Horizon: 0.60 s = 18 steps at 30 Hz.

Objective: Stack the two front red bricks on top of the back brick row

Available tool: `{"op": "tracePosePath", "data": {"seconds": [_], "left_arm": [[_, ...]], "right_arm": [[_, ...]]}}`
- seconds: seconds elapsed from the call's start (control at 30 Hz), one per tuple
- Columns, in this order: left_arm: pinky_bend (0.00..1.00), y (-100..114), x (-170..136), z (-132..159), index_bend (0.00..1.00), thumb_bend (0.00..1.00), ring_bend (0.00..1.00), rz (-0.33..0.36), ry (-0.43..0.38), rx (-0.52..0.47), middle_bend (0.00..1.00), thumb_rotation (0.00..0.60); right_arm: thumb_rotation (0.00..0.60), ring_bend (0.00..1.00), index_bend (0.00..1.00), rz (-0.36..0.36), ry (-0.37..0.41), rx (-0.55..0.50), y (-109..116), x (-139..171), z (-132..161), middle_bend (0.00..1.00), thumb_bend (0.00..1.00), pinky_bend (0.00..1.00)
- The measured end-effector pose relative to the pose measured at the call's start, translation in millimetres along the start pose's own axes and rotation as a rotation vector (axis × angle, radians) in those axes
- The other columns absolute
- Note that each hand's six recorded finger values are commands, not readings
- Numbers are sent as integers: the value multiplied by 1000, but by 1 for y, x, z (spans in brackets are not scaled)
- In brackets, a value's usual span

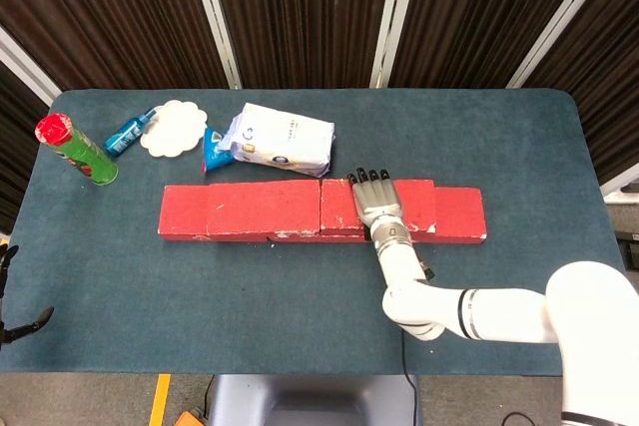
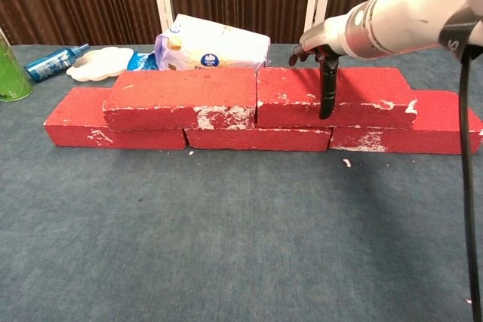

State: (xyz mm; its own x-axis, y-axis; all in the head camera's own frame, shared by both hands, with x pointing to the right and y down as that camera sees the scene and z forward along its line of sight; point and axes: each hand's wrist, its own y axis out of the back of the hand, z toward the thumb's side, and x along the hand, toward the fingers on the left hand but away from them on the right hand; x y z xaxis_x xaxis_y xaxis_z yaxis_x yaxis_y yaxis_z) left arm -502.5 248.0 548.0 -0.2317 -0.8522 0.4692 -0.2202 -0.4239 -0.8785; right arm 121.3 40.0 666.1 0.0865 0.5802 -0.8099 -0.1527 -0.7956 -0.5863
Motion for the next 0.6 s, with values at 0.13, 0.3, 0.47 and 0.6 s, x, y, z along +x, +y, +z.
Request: {"op": "tracePosePath", "data": {"seconds": [0.13,0.3,0.47,0.6], "left_arm": [[4,-1,0,1,0,202,0,-3,-4,1,0,600],[4,-4,1,6,0,207,0,-6,-22,13,0,600],[4,-9,2,10,0,215,0,-14,-35,19,0,600],[4,-11,2,12,0,215,0,-18,-38,28,0,600]], "right_arm": [[600,0,152,-15,31,-18,8,13,-2,65,0,0],[600,0,153,-100,86,-36,25,43,-16,66,0,0],[600,0,154,-252,125,-39,34,81,-47,65,0,0],[600,0,156,-389,163,-53,27,116,-82,64,0,0]]}}
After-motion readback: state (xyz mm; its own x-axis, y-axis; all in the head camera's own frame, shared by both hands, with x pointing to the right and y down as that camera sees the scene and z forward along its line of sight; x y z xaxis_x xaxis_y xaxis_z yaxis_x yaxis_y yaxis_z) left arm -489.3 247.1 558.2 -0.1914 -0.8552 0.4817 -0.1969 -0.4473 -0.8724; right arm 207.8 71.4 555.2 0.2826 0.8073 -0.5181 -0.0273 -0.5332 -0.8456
